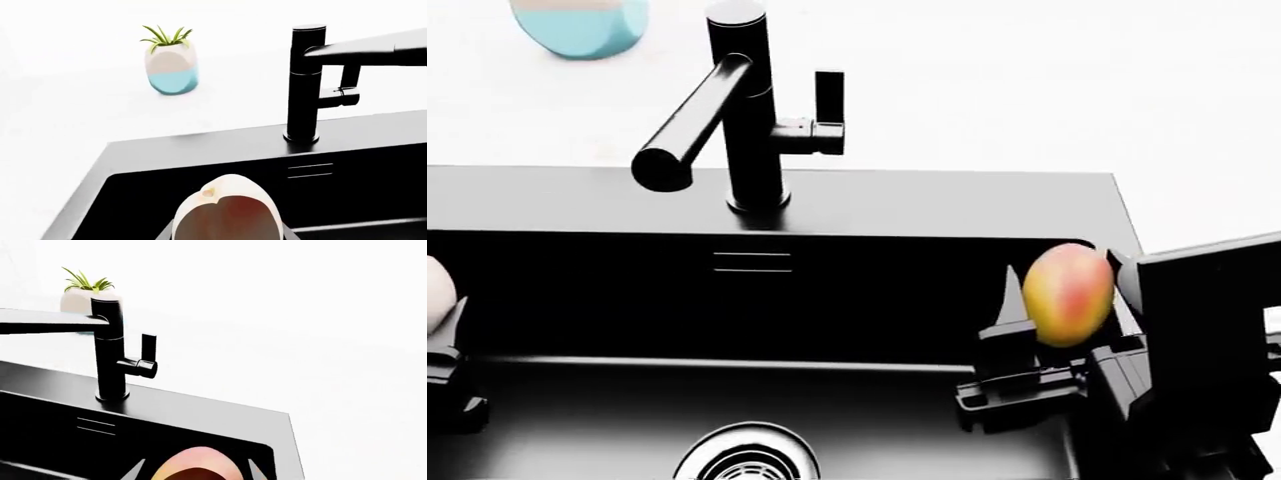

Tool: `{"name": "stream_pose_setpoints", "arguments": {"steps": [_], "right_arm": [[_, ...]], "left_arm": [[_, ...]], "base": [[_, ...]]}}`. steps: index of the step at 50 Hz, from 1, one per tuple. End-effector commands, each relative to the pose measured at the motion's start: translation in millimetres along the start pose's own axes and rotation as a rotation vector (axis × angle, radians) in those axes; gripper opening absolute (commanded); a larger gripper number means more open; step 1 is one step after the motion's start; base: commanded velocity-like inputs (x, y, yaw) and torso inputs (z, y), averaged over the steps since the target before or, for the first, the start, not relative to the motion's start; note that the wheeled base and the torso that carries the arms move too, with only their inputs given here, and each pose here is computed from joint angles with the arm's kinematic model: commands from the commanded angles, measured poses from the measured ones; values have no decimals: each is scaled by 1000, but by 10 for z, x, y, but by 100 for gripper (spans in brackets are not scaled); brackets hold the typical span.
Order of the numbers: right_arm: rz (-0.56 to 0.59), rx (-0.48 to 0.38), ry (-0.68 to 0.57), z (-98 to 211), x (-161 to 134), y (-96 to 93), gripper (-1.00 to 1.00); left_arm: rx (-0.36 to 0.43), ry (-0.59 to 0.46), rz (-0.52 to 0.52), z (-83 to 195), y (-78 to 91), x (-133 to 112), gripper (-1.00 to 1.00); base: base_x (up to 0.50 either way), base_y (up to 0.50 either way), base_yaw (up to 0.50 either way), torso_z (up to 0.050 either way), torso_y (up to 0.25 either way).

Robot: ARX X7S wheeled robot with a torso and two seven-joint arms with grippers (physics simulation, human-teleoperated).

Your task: There is a mixed pile of frozen fruits and vegetables on the counter. Locate all the frozen vegetables and place the items in a bowl on the counter. Take all the frozen fruits and defrost them in a running sink.

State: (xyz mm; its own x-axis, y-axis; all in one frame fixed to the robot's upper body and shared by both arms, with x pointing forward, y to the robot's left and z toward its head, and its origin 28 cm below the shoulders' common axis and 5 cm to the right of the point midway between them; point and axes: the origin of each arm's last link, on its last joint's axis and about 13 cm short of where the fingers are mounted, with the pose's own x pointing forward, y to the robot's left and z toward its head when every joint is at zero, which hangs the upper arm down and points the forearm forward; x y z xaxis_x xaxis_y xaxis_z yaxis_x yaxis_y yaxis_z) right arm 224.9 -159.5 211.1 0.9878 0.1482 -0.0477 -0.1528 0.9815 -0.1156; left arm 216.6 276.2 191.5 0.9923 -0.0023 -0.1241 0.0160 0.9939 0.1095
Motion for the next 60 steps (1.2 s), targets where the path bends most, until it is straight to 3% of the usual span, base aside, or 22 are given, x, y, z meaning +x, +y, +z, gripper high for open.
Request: {"name": "stream_pose_setpoints", "arguments": {"steps": [1, 9, 19, 25, 33, 45, 60], "right_arm": [[5, -9, -4, 0, 16, -2, -100], [145, -24, 113, 13, 127, 134, -100], [337, -11, 291, -63, 487, 435, -100], [396, 1, 361, -215, 712, 600, -100], [435, 38, 429, -474, 1012, 745, -100], [451, 89, 517, -913, 1069, 867, -100], [458, 95, 541, -992, 1054, 892, -100]], "left_arm": [[5, 10, -20, 65, -69, 59, -100], [14, 18, -66, 68, -164, 97, -100], [29, 21, -87, 110, -208, 131, -100], [23, 19, -93, 111, -204, 134, -100], [33, 23, -104, 107, -207, 129, -100], [26, 25, -103, 76, -153, 72, -100], [23, 33, -110, 50, -224, 121, -100]], "base": [[0, 199, 0, 0, 0], [0, 9, 0, 0, 0], [0, 0, 0, 0, 0], [0, 0, 0, 0, 0], [0, 0, 0, 0, 1], [0, 0, 0, 0, 0], [0, 0, 0, 1, 0]]}}
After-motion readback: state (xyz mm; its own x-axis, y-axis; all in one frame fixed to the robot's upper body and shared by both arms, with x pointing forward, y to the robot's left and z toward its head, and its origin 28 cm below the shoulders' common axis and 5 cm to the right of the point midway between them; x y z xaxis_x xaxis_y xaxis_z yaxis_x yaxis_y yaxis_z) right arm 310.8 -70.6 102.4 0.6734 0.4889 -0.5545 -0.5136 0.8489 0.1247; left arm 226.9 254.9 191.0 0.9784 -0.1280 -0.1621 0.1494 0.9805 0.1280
